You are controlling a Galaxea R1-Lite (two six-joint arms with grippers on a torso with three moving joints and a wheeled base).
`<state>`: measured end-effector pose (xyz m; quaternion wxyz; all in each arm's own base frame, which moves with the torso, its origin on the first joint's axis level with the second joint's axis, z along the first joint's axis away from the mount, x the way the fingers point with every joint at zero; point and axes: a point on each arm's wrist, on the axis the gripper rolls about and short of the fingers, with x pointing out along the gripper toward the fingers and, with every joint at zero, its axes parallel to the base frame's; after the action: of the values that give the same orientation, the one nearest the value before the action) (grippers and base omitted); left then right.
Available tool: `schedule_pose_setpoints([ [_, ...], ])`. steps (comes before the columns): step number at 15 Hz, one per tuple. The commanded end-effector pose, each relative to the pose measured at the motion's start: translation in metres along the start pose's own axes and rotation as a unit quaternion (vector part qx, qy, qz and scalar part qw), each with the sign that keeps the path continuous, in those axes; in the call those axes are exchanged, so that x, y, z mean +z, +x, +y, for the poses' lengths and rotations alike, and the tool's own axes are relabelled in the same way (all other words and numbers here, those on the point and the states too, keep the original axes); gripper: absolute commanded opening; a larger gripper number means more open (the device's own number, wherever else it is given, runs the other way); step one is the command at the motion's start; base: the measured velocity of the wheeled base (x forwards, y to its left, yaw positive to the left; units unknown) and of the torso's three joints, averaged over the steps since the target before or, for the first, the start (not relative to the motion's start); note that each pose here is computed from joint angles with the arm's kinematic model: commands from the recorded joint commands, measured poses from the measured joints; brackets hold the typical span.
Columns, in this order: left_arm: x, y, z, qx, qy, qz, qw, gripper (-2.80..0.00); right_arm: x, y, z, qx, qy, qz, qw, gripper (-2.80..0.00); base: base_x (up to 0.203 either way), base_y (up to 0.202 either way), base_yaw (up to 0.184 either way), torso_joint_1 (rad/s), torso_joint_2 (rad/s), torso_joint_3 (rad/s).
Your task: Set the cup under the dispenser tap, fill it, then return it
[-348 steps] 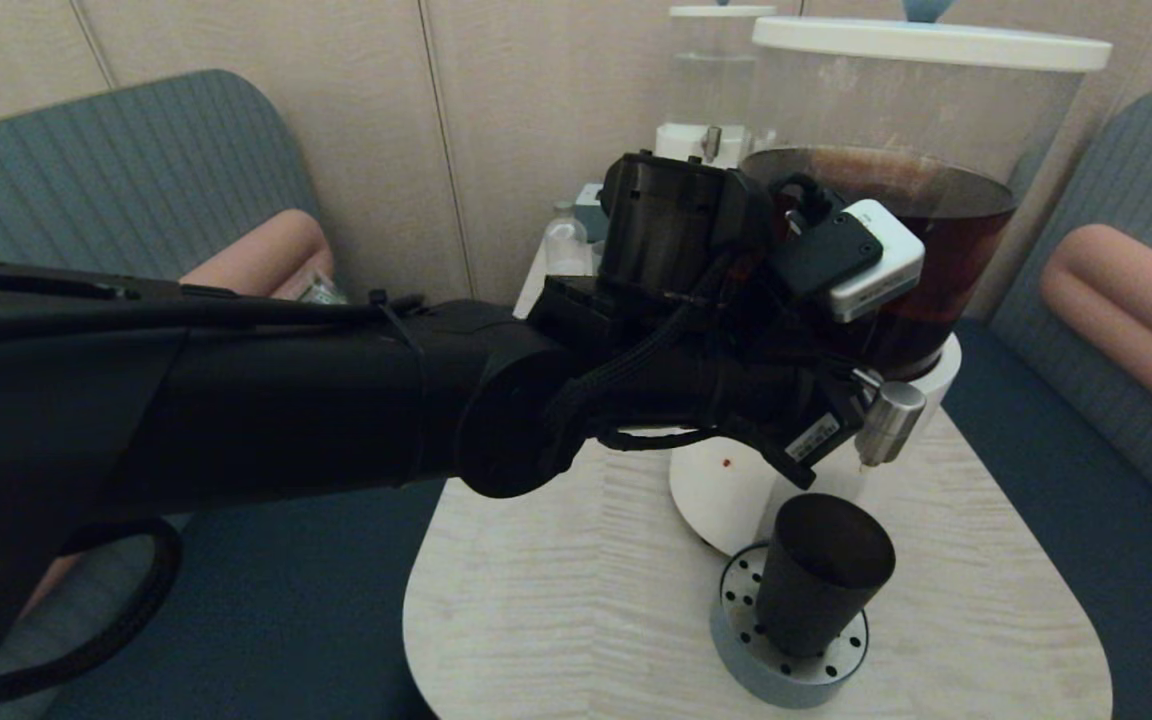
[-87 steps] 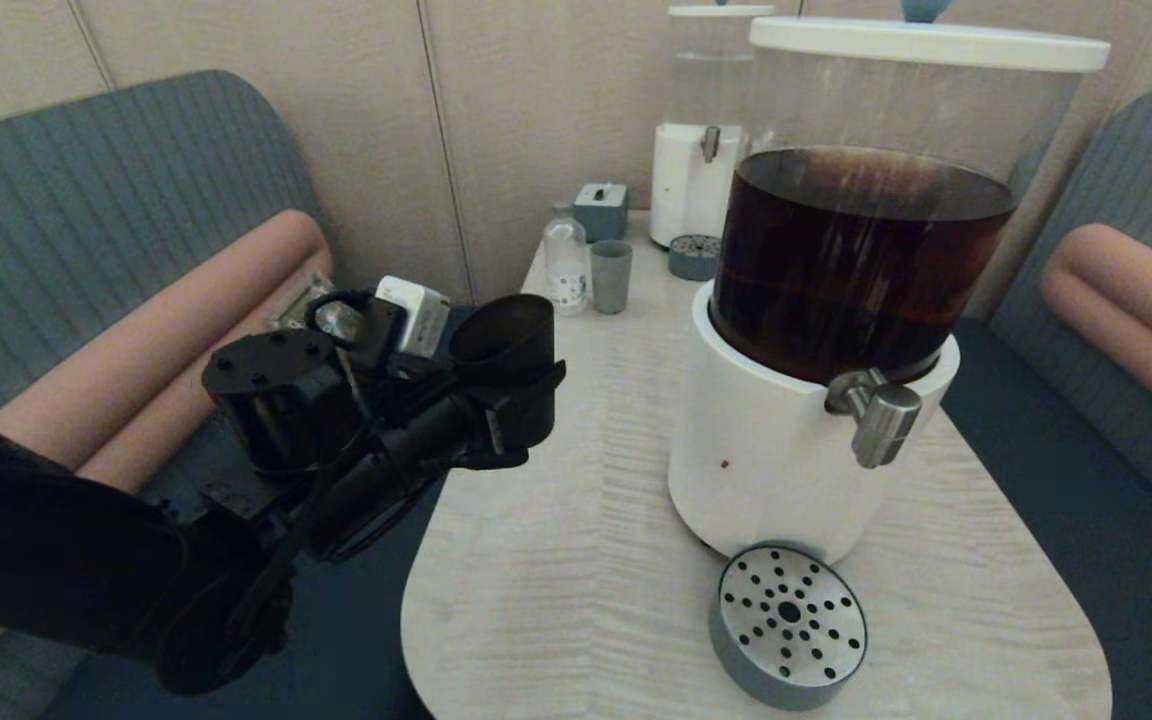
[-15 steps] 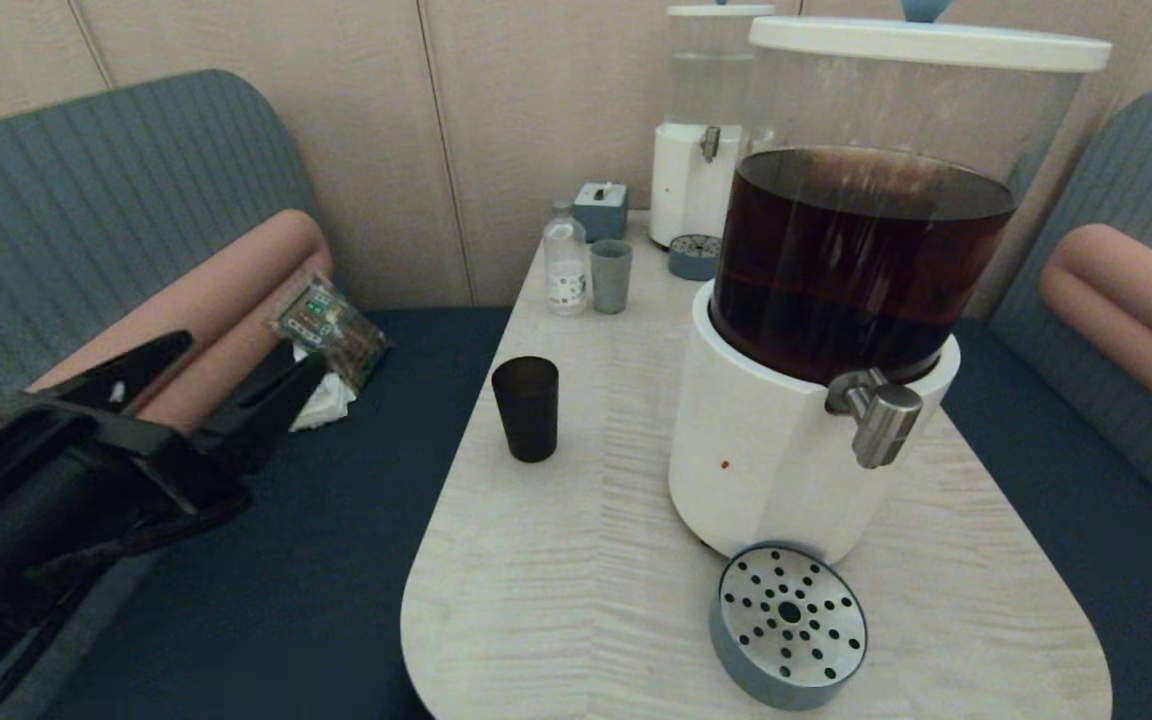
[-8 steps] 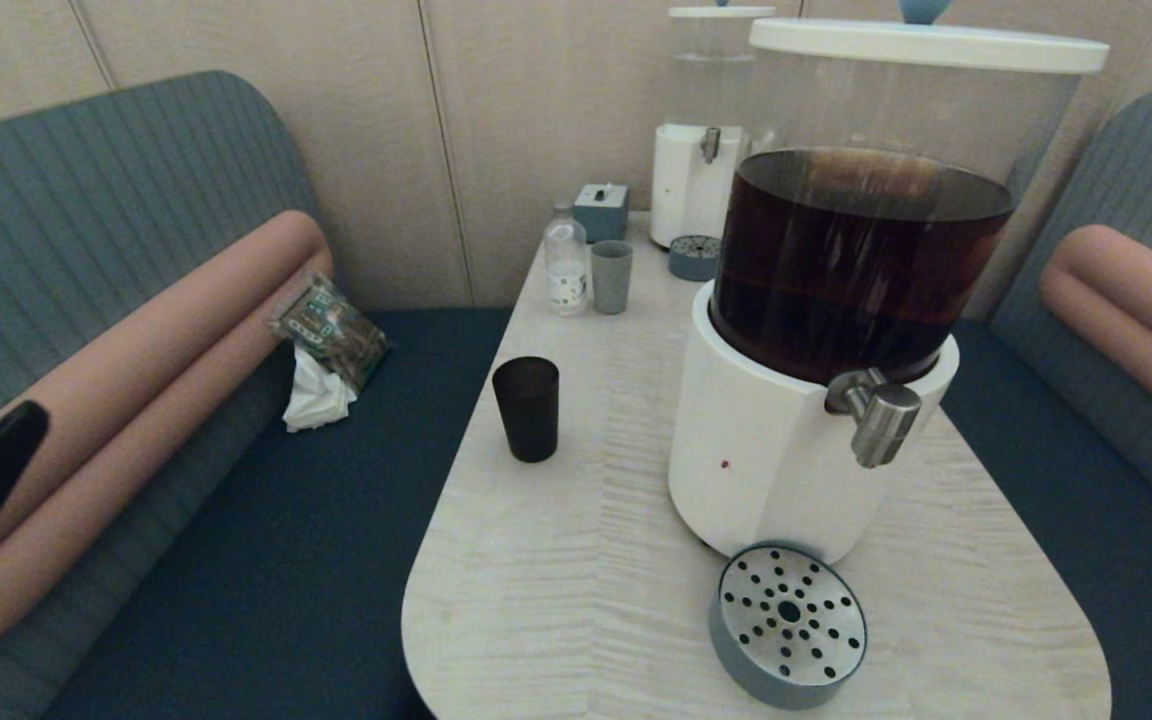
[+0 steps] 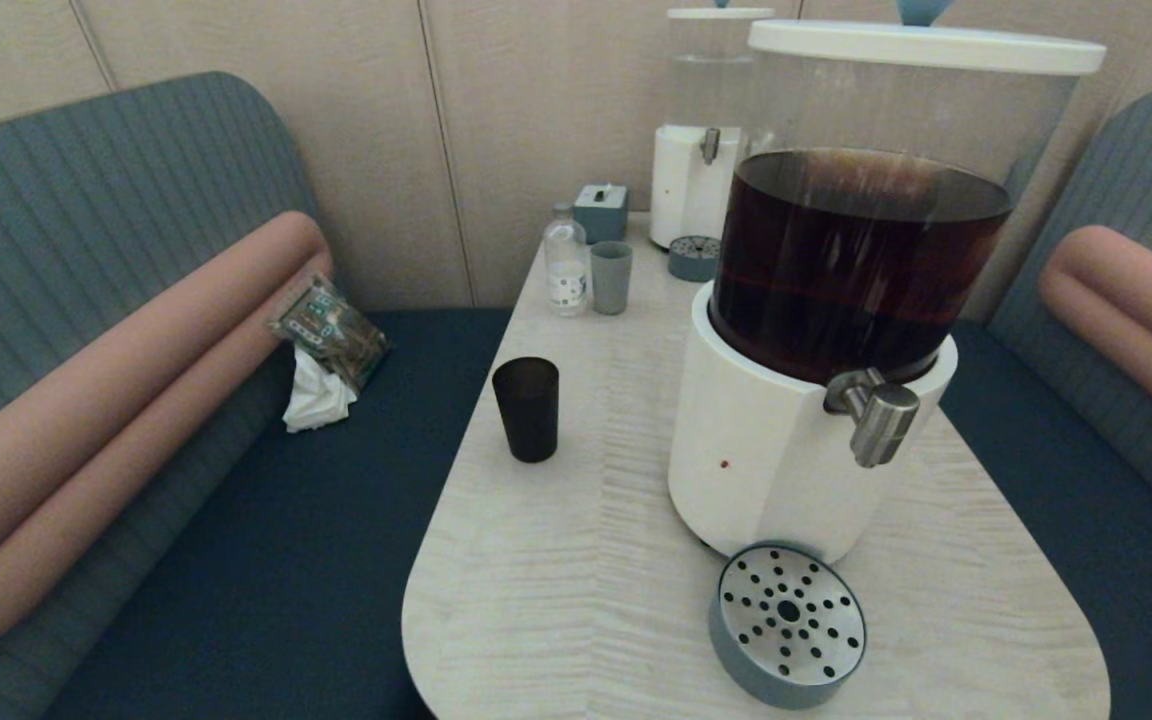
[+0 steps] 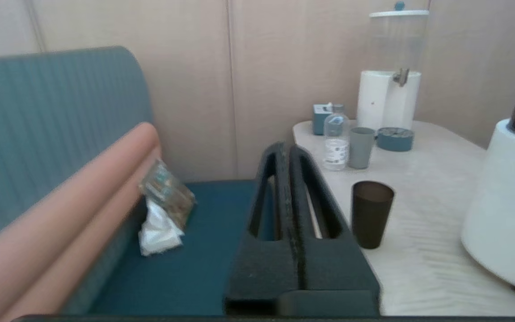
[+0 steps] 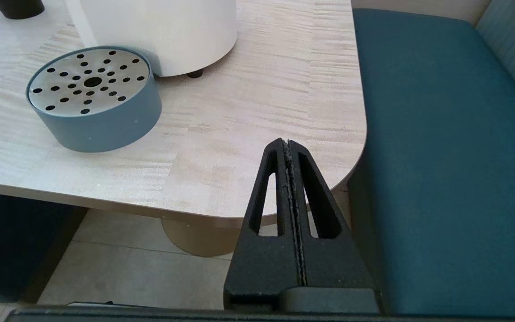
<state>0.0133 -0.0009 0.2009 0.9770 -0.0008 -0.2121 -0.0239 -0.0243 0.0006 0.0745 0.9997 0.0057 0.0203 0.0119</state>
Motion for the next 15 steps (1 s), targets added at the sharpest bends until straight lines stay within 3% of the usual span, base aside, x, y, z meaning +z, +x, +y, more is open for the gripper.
schedule_pose_setpoints([
  [1,0.006,-0.024,-0.001,0.006,0.005,-0.039,0.9992,-2.8,0.0,0.0,0.0,0.0,0.0,0.001,1.0,-2.8,0.0,0.0,0.0,0.0,0.0,0.0],
  [3,0.006,-0.04,-0.002,0.008,0.011,-0.064,0.9979,-2.8,0.0,0.0,0.0,0.0,0.0,0.0,1.0,-2.8,0.0,0.0,0.0,0.0,0.0,0.0],
  [5,-0.008,-0.048,-0.003,0.008,0.019,-0.055,0.9983,-2.8,0.0,0.0,0.0,0.0,0.0,0.0,1.0,-2.8,0.0,0.0,0.0,0.0,0.0,0.0],
  [8,-0.041,-0.069,-0.004,-0.007,0.027,0.008,0.9996,-2.8,0.0,0.0,0.0,0.0,0.0,0.001,1.0,-2.8,0.0,0.0,0.0,0.0,0.0,0.0],
  [10,-0.074,-0.077,-0.004,-0.024,0.027,0.084,0.9958,-2.8,0.0,0.0,0.0,0.0,0.0,0.001,1.0,-2.8,0.0,0.0,0.0,0.0,0.0,0.0],
  [12,-0.085,-0.079,-0.004,-0.028,0.023,0.139,0.9897,-2.8,0.0,0.0,0.0,0.0,0.0,0.001,1.0,-2.8,0.0,0.0,0.0,0.0,0.0,0.0],
  [15,-0.09,-0.082,-0.004,-0.013,0.024,0.182,0.9829,-2.8,0.0,0.0,0.0,0.0,0.0,0.001,1.0,-2.8,0.0,0.0,0.0,0.0,0.0,0.0],
])
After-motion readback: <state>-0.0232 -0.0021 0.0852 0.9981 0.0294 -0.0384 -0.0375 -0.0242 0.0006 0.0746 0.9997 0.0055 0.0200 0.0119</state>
